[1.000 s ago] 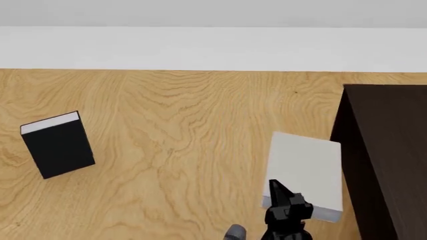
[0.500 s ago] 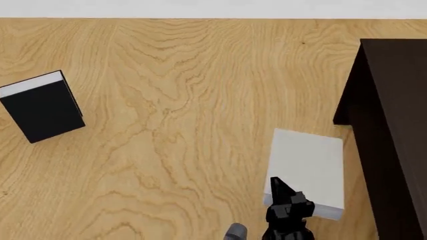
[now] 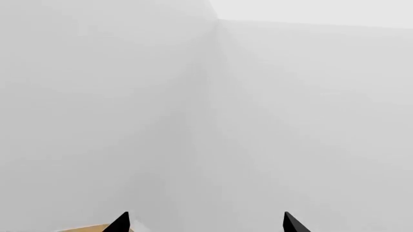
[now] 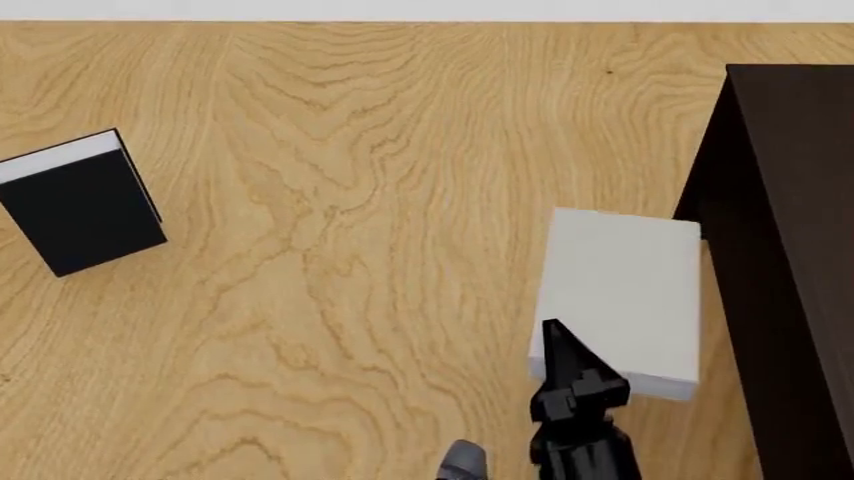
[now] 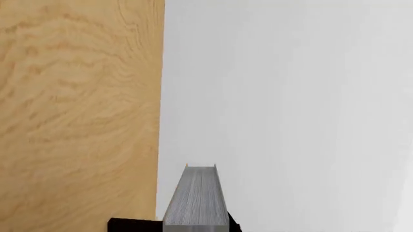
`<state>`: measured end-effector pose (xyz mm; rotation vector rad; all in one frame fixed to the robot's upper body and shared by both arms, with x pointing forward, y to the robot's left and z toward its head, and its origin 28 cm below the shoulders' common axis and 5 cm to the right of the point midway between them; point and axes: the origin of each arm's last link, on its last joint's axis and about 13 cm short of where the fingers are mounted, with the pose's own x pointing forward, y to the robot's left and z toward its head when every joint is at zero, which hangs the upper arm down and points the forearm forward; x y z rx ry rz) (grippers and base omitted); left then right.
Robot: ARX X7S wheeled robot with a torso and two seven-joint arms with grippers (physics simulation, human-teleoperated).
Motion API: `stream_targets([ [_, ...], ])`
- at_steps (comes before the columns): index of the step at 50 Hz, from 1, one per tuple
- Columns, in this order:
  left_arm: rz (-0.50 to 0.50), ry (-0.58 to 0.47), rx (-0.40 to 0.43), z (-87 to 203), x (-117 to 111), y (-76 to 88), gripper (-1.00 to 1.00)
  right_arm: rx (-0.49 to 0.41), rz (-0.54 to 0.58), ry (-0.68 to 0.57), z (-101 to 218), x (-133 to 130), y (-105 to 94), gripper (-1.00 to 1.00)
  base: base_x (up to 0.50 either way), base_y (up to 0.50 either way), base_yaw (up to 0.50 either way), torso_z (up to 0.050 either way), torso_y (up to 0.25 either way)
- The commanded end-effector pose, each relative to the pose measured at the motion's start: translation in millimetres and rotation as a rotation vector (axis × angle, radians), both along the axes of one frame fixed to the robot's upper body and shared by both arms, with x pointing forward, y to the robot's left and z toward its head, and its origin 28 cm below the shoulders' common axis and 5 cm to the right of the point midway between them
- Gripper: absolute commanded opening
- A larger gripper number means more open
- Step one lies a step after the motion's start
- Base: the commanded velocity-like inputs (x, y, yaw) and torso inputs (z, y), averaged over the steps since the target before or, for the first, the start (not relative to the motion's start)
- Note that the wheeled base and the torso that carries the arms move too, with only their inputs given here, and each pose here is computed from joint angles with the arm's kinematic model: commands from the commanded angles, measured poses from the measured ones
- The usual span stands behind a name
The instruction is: Pick up the book on the right and place it on the cabinet shelf.
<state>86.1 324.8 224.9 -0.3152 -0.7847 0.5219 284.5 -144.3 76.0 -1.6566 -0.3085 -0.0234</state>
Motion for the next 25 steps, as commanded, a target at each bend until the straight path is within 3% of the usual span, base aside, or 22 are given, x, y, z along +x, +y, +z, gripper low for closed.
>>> stream_targets([
  [1,-0.002,0.0,0.0,-1,1,0.6,1.0,-0.072,-0.006,-0.142,10,7,-2.4,-1.0,0.0,0.0,0.0,0.0,0.0],
  [25,-0.001,0.001,0.001,0,0,-0.6,1.0,-0.043,-0.05,-0.171,2,13,-21.1,-1.0,0.0,0.0,0.0,0.0,0.002],
])
